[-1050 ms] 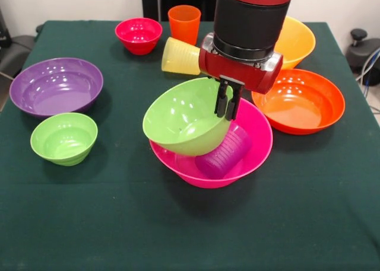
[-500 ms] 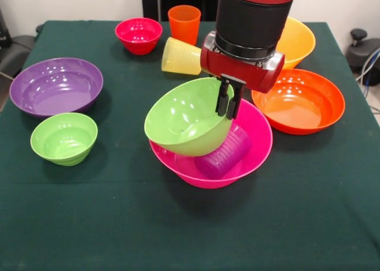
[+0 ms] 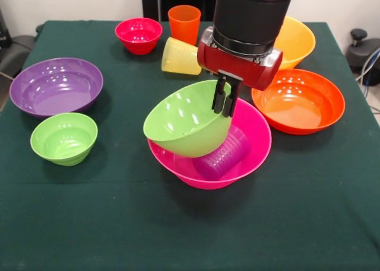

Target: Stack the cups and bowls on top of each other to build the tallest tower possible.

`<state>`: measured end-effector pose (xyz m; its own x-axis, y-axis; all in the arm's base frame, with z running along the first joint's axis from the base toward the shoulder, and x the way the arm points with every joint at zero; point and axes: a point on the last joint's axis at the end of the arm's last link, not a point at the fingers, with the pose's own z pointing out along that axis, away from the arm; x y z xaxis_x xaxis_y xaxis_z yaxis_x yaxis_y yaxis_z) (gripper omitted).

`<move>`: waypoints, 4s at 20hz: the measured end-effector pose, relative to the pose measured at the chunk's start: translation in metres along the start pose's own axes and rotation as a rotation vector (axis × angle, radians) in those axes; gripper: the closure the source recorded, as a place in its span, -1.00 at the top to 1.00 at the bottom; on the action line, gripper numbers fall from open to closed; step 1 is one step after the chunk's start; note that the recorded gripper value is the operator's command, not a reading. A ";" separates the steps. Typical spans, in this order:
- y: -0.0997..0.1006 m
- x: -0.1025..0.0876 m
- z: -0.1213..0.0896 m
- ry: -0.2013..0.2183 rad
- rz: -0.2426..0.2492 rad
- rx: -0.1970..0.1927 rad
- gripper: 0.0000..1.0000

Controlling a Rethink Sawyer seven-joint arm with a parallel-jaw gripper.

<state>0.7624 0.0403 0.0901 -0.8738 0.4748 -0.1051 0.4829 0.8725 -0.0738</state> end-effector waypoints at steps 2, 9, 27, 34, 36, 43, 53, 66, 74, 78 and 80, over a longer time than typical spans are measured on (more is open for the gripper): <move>0.001 -0.001 -0.001 -0.002 0.001 0.001 -1.00; 0.005 -0.007 -0.009 -0.010 0.010 0.006 -1.00; 0.010 -0.004 -0.003 0.027 0.029 0.025 -1.00; 0.030 0.015 0.005 0.034 0.009 0.047 -1.00; 0.037 0.018 0.005 0.034 0.009 0.046 -1.00; 0.058 0.030 0.001 0.030 0.035 0.046 -1.00; 0.070 0.035 0.003 0.022 0.108 0.054 -1.00; 0.042 0.004 0.008 -0.044 0.153 0.034 -1.00; 0.024 -0.011 0.005 -0.052 0.183 0.031 -1.00; 0.022 -0.013 0.000 -0.057 0.187 0.028 -1.00; 0.022 -0.014 -0.003 -0.062 0.188 0.025 -1.00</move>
<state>0.7850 0.0530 0.0928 -0.7631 0.6206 -0.1807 0.6394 0.7655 -0.0713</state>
